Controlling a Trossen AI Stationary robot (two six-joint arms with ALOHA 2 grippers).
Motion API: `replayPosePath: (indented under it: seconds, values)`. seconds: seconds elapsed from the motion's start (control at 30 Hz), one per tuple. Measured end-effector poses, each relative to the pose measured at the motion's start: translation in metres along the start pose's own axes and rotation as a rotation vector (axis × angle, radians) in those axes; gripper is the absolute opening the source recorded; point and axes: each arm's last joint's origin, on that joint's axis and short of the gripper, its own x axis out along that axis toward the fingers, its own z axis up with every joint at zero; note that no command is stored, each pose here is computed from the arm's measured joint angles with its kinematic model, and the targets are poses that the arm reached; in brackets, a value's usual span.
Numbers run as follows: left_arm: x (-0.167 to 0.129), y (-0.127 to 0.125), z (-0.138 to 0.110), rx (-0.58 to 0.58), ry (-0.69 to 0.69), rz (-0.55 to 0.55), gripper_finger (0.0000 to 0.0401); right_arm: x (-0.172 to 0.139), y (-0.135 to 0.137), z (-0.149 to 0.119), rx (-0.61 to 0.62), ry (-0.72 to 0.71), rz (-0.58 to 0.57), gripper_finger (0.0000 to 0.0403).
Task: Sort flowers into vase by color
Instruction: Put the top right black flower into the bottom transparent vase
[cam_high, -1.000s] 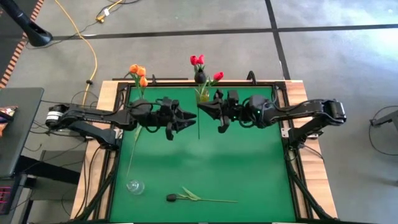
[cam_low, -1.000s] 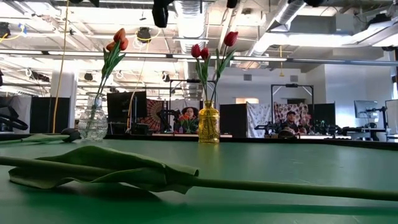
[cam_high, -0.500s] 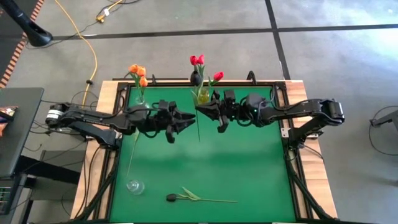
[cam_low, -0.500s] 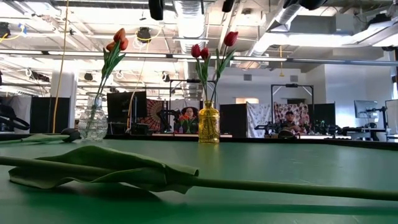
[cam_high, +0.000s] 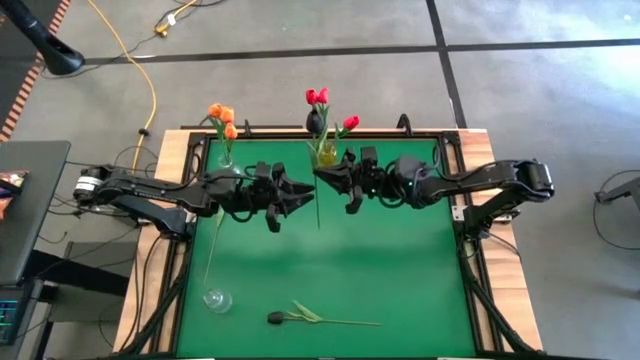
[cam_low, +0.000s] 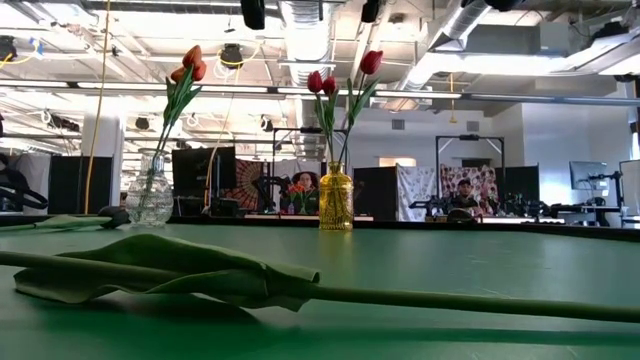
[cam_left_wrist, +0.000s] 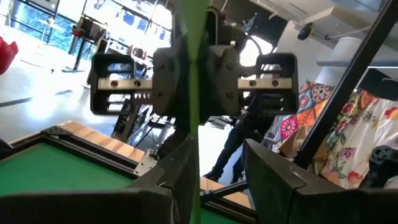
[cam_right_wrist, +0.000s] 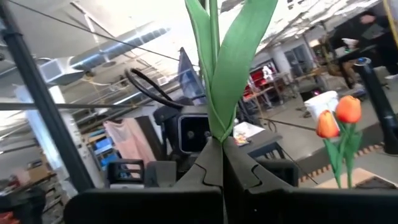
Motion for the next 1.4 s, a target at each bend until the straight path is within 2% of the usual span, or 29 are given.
replayPosePath:
  seconds: [0.47,0.7,1.03,1.17,1.4]
  values:
    - [0.000,-0.001,-0.002,-0.007,0.036,-0.049,0.0120,-0.003,0.021,-0.015,0.020,0.024,-0.053,0.0017]
    - [0.000,-0.001,-0.004,-0.026,0.066,-0.059,0.0120,0.004,0.026,-0.037,0.020,0.053,-0.057,0.0017]
    - [-0.001,-0.004,-0.007,-0.050,0.103,-0.108,0.0117,0.000,0.032,-0.028,0.002,0.031,-0.053,0.0017]
    - [-0.001,-0.004,-0.007,-0.047,0.102,-0.105,0.0091,0.000,0.032,-0.030,0.002,0.047,-0.058,0.0017]
    - [-0.001,-0.003,-0.007,0.004,0.100,-0.103,0.0009,0.000,0.032,-0.030,0.004,0.046,-0.056,0.0043]
